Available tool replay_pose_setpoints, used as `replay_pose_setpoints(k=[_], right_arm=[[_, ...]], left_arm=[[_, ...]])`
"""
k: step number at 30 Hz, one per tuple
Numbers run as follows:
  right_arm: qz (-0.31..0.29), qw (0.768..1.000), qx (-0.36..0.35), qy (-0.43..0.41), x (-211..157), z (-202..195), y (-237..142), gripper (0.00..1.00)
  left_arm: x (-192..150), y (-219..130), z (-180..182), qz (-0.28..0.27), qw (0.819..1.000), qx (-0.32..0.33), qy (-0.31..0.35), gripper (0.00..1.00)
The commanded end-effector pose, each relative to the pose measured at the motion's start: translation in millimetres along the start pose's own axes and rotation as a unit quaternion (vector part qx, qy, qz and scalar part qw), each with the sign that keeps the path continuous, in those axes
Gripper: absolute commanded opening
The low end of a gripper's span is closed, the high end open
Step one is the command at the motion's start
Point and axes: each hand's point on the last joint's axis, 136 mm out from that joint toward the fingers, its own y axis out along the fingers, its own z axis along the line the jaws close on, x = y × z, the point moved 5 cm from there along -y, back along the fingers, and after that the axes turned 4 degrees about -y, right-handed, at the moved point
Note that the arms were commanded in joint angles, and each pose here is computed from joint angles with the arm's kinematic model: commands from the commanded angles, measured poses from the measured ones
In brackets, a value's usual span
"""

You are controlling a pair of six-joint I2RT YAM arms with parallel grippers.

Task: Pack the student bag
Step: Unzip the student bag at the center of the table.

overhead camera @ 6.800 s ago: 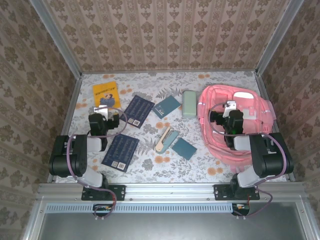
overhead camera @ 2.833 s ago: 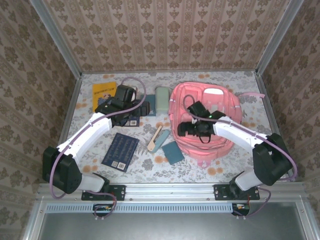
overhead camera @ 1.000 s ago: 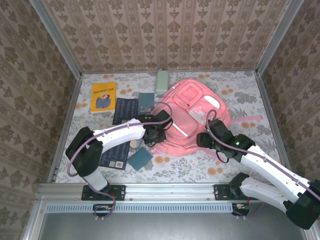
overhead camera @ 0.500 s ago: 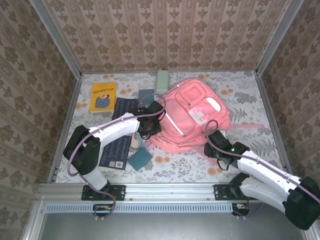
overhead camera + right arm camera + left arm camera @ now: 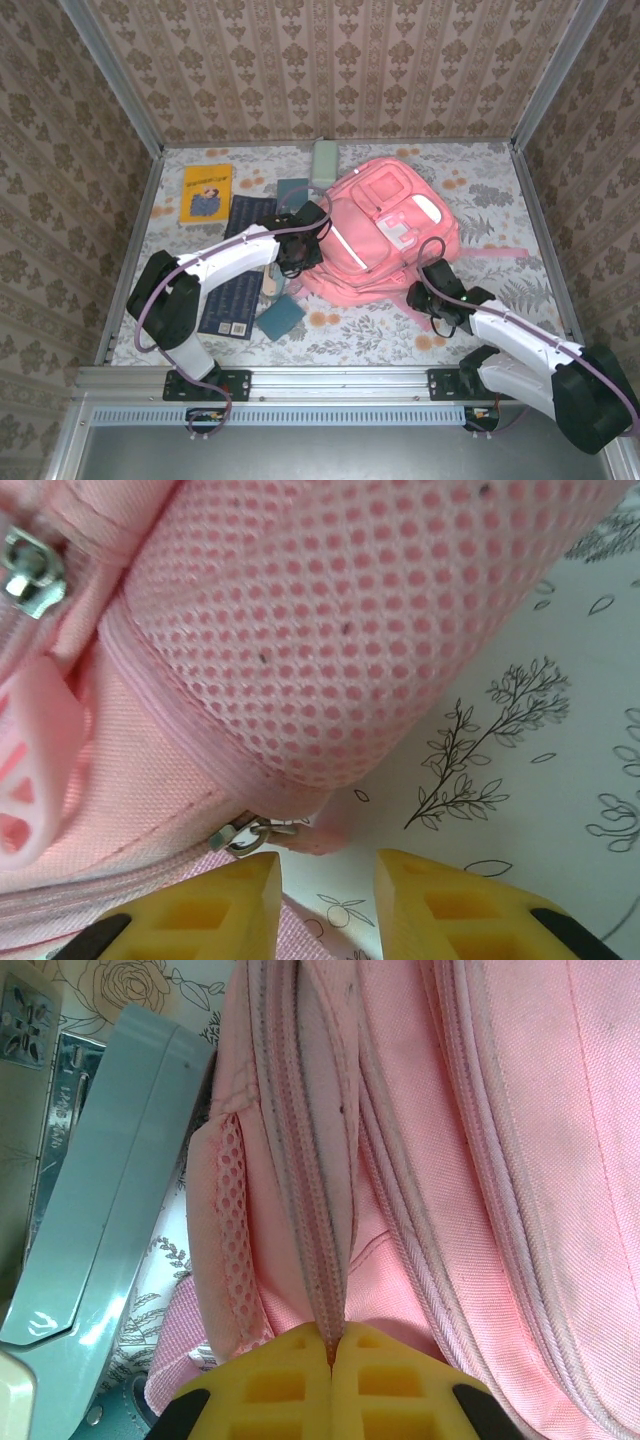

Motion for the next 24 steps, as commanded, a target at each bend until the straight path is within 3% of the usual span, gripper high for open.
replay_pose_setpoints(k=[1,14,16,19,24], right_arm=[[-0.013,0.999,0.041,0.026,4,7,4,0.3],[-0.003,0.999,0.037,0.036,9,5,19,0.29],[-0.001,0.999,0.035,0.037,9,5,19,0.22],[0.002,0.999,0.035,0.038,8,5,16,0.2],[-0.005,0.998,0.039,0.047,6,2,6,0.05]], left_arm=[[9,-21,-6,-0.018,1.0,-0.018,0.004,0.0],[8,-24,-7,-0.018,1.0,-0.026,0.003,0.0],[7,-24,-7,-0.017,1.0,-0.026,0.004,0.0],[6,-25,-7,-0.018,1.0,-0.025,0.005,0.0],[5,-25,-6,-0.017,1.0,-0.024,0.004,0.0]])
